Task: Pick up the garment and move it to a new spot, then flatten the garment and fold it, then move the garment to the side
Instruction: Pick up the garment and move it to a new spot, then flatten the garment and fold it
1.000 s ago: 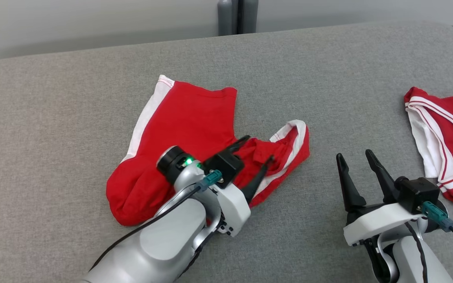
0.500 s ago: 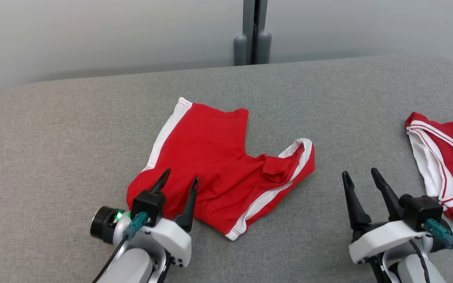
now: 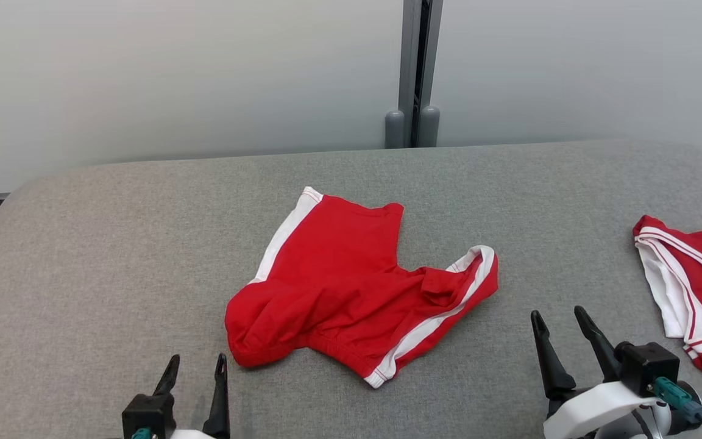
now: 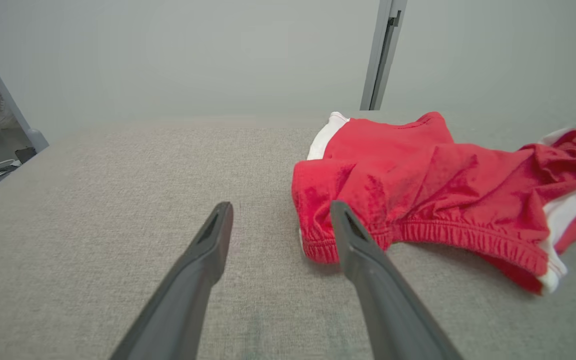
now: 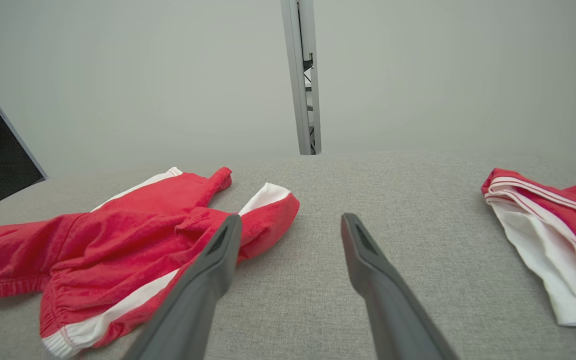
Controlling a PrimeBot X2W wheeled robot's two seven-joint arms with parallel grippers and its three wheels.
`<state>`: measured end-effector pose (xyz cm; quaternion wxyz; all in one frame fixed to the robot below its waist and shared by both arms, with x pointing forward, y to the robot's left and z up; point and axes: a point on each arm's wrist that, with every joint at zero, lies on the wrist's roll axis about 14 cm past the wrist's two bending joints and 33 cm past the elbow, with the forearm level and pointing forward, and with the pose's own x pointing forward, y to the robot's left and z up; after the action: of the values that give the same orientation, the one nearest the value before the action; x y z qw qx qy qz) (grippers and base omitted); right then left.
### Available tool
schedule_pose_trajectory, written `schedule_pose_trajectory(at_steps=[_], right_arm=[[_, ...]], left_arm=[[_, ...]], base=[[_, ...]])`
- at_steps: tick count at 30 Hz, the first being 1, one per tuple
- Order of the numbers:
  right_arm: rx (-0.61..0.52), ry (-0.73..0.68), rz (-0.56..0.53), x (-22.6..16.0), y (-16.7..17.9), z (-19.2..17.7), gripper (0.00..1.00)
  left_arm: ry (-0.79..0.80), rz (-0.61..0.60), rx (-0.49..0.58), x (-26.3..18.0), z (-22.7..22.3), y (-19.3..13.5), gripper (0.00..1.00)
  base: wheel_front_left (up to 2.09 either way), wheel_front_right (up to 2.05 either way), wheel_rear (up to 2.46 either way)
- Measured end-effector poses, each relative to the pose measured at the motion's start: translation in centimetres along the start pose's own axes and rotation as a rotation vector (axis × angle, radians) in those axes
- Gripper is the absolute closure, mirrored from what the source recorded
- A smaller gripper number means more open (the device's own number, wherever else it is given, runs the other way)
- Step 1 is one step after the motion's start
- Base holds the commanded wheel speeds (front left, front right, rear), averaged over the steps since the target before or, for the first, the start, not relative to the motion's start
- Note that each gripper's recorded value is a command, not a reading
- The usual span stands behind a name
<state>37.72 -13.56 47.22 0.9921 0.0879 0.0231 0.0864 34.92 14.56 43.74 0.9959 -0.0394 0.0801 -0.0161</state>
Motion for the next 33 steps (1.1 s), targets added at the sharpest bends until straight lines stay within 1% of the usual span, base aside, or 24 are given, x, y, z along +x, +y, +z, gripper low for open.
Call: schedule_pose_trajectory(at_steps=[8,14,16,18,22,26,28,30,33], right_arm=[[0.003,0.028,-0.005,-1.5,0.1,-1.1,0.0],[0.004,0.036,-0.005,-1.5,0.1,-1.4,0.0],[0.005,0.041,-0.005,-1.4,0.0,-1.5,0.0],[0.006,0.044,-0.006,-1.3,0.0,-1.6,0.0],[0.006,0.047,-0.007,-0.6,-0.1,-1.7,0.0],[0.0,0.055,-0.009,0.3,-0.4,-1.9,0.0],[-0.002,0.06,-0.017,0.5,-0.8,-2.0,0.0],[-0.007,0.064,-0.029,0.6,-1.3,-2.1,0.0],[-0.011,0.069,-0.048,0.6,-2.0,-2.3,0.0]], left_arm=[[0.009,0.087,-0.014,-2.5,-1.0,2.5,0.0],[0.009,0.096,-0.018,-2.5,-1.1,2.9,0.0],[0.011,0.081,-0.016,-2.4,-1.1,2.6,0.0],[0.018,0.04,-0.021,-2.2,-1.4,1.6,0.0],[0.057,-0.103,-0.034,-1.6,-2.4,-2.0,0.0],[0.099,-0.27,-0.119,-0.7,-2.9,-6.7,0.0],[0.162,-0.345,-0.173,-1.0,-4.4,-9.1,0.0],[0.226,-0.396,-0.212,-1.5,-5.8,-10.8,0.0],[0.267,-0.454,-0.251,-1.0,-6.3,-12.7,0.0]], base=[[0.0,0.0,0.0],[0.0,0.0,0.0],[0.0,0.0,0.0],[0.0,0.0,0.0],[0.0,0.0,0.0],[0.0,0.0,0.0],[0.0,0.0,0.0],[0.0,0.0,0.0],[0.0,0.0,0.0]])
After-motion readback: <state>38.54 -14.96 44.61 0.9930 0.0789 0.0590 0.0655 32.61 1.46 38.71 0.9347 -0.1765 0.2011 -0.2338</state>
